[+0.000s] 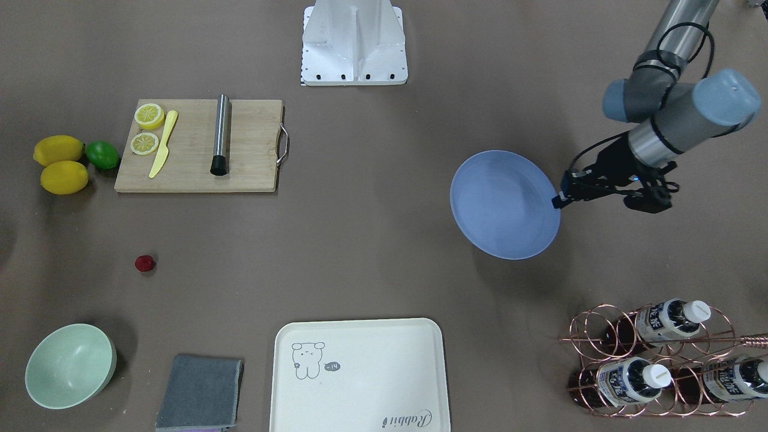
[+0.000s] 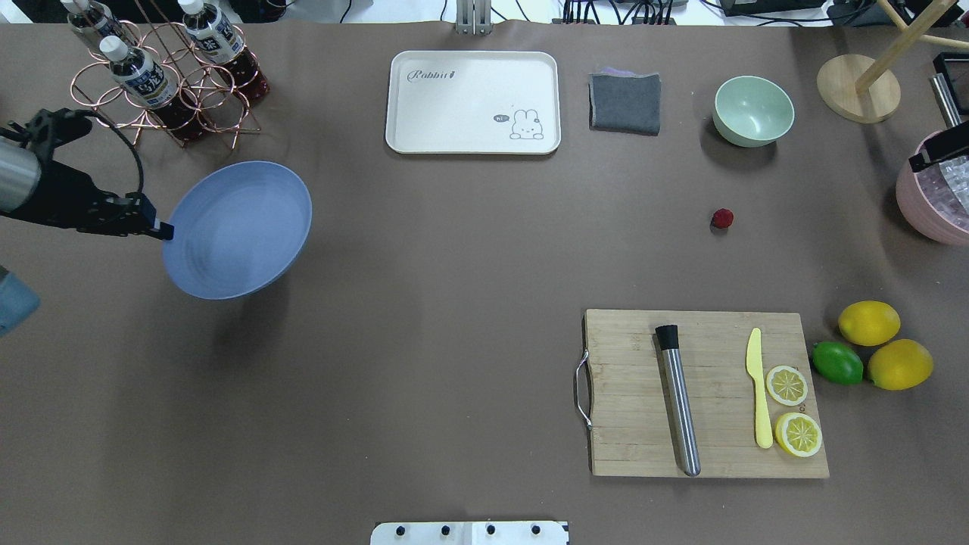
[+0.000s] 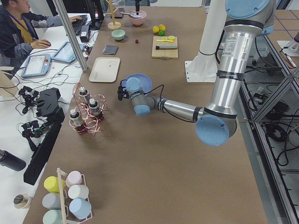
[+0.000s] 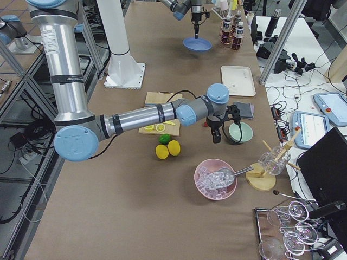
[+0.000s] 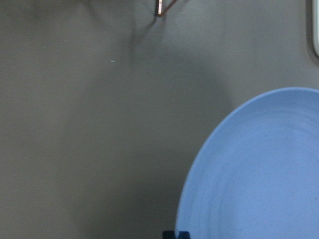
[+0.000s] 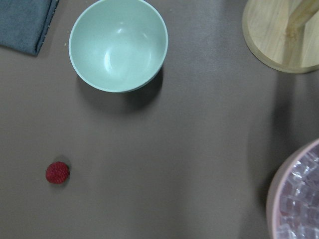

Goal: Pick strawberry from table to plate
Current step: 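Push the blue plate to table centre with left gripper while right arm reaches out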

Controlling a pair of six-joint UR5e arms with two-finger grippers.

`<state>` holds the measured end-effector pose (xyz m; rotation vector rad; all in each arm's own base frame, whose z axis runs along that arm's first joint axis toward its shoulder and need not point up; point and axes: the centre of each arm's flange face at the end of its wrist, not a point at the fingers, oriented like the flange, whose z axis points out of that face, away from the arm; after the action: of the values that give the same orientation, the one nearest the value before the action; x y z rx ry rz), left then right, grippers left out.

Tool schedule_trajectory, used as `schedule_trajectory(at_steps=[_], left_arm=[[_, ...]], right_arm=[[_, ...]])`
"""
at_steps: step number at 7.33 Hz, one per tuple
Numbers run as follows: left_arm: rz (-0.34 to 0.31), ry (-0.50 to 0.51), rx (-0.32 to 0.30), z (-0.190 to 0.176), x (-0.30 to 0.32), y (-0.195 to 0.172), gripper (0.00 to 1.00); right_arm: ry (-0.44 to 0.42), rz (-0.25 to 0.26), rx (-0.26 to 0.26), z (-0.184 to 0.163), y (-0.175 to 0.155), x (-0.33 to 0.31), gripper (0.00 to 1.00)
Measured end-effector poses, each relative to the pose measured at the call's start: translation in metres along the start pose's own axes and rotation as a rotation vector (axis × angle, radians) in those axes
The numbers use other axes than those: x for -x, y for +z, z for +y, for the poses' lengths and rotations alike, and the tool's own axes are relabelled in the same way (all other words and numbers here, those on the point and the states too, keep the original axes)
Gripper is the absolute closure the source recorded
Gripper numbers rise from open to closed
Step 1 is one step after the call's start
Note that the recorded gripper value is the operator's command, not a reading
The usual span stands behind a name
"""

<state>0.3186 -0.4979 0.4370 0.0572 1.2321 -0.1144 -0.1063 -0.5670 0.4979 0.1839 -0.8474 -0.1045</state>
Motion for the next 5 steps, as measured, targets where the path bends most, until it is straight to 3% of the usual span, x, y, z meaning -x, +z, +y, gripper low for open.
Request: schedule_trajectory(at_steps=[3, 5], left_arm=[[-0.058, -0.038, -0.048, 0.057, -0.134, 0.065, 1.0], [-0.077, -0.048, -0.072, 0.1, -0.182, 0.105, 1.0]], right_arm=[[-0.009, 0.024, 0.037, -0.026, 0.048, 0.065, 0.04], [-0.017, 0.021, 0.075, -0.029, 0.077, 0.099, 0.04]])
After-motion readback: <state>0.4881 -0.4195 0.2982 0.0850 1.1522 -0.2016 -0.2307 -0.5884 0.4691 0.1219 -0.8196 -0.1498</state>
